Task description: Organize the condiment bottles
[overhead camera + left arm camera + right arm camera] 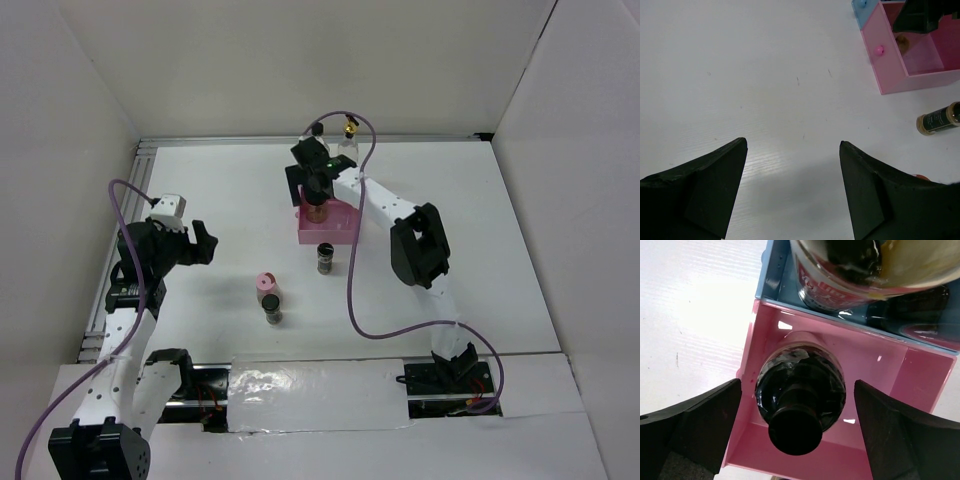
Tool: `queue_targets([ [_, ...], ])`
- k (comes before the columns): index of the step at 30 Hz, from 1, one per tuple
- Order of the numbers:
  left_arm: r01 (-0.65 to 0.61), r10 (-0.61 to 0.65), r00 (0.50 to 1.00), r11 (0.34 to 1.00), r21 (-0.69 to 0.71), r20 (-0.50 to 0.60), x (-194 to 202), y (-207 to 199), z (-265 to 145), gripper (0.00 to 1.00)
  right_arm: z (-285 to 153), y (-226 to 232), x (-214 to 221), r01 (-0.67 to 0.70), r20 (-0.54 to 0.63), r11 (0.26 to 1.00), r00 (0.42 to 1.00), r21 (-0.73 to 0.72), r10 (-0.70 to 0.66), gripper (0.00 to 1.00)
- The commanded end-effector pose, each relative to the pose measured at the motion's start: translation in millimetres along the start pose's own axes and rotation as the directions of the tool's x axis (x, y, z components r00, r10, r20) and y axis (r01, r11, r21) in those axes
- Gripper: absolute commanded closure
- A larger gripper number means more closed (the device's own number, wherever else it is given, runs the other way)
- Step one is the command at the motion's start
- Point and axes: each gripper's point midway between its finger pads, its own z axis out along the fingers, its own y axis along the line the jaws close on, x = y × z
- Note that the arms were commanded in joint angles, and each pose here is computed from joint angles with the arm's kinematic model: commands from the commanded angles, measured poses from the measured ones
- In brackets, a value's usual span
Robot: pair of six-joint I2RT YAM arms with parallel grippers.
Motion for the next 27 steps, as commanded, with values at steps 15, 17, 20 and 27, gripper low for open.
queue_targets([
  [15, -0.038, 0.034, 0.997, 0.997, 0.062, 0.065, -15, -11, -4, 0.11, -149, 36, 3, 0.241, 0.211, 0.966, 0.953, -0.094, -0.217, 0.34],
  [17, -0.039, 0.035, 0.997, 0.998, 0.053, 0.068, -15, -10, -5, 0.11, -175, 68, 8, 0.301, 0.263, 0.932, 0.933, -0.200, -0.245, 0.59],
  [20, -0.024, 0.022, 0.998, 0.999, 0.033, 0.052, -11, -7, -7, 0.12, -190, 119, 35, 0.383, 0.268, 0.869, 0.914, -0.314, -0.306, 0.21],
  [27, 0.021, -0.021, 1.000, 0.999, -0.027, 0.015, -1, 0, -16, 0.13, -179, 177, 99, 0.455, 0.150, 0.809, 0.890, -0.372, -0.431, 0.00],
])
